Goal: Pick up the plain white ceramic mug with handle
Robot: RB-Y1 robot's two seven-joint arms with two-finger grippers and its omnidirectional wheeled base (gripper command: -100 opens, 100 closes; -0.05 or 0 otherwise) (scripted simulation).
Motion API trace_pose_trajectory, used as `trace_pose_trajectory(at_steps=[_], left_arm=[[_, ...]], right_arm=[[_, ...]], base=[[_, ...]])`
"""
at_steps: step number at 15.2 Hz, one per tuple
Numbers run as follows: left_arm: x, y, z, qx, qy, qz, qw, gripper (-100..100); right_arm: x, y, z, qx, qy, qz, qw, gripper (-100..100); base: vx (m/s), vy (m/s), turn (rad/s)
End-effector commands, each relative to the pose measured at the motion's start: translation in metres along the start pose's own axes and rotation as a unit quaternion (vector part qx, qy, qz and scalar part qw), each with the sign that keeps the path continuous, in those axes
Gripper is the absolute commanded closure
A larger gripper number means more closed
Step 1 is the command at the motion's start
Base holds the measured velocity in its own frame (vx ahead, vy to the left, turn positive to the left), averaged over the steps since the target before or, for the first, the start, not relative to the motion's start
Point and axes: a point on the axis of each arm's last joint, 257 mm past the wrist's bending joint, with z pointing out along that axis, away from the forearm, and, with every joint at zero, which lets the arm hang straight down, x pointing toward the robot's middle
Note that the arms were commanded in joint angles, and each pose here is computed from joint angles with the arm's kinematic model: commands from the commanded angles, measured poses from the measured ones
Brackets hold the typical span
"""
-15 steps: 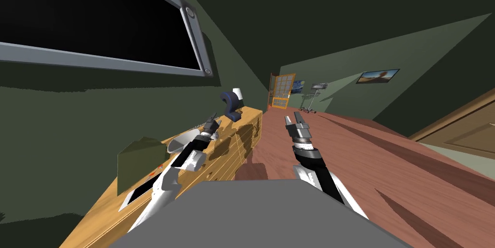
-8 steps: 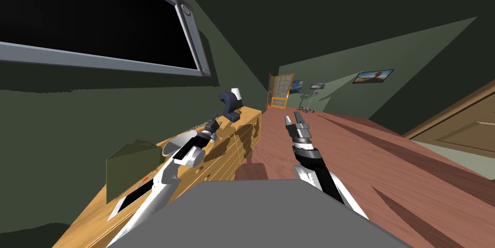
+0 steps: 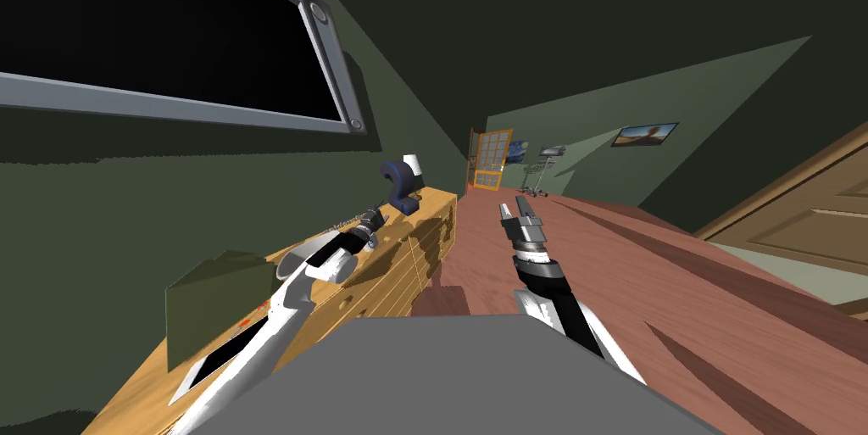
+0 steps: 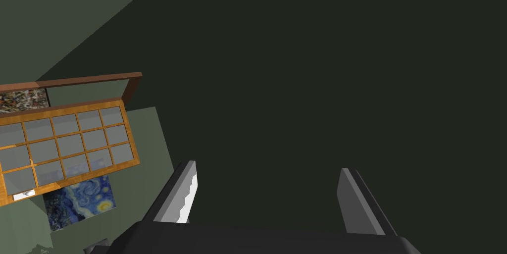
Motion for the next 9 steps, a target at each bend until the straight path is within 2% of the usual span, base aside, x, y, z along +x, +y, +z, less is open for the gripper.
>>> trace_pose_trajectory(at_steps=[1,4,5,8,9], left_arm=[[-0.010,0.002,0.008,-0.021,0.001,-0.012,0.9997,-100],[-0.012,0.016,0.007,-0.048,-0.004,-0.012,0.9988,-100],[-0.020,0.012,0.014,-0.058,-0.003,-0.024,0.9980,-100],[-0.022,0.026,0.012,-0.085,-0.008,-0.024,0.9961,-100],[-0.022,0.026,0.012,-0.085,-0.008,-0.024,0.9960,-100]], right_arm=[[0.000,0.000,0.000,0.000,0.000,0.000,1.0000,0],[0.000,0.000,0.000,0.000,0.000,0.000,1.0000,0],[0.000,0.000,0.000,0.000,0.000,0.000,1.0000,0],[0.000,0.000,0.000,0.000,0.000,0.000,1.0000,0],[0.000,0.000,0.000,0.000,0.000,0.000,1.0000,0]], base=[[0.006,0.002,-0.043],[0.005,0.004,-0.031],[0.006,0.007,-0.040],[0.005,0.010,-0.033],[0.000,0.000,0.000]])
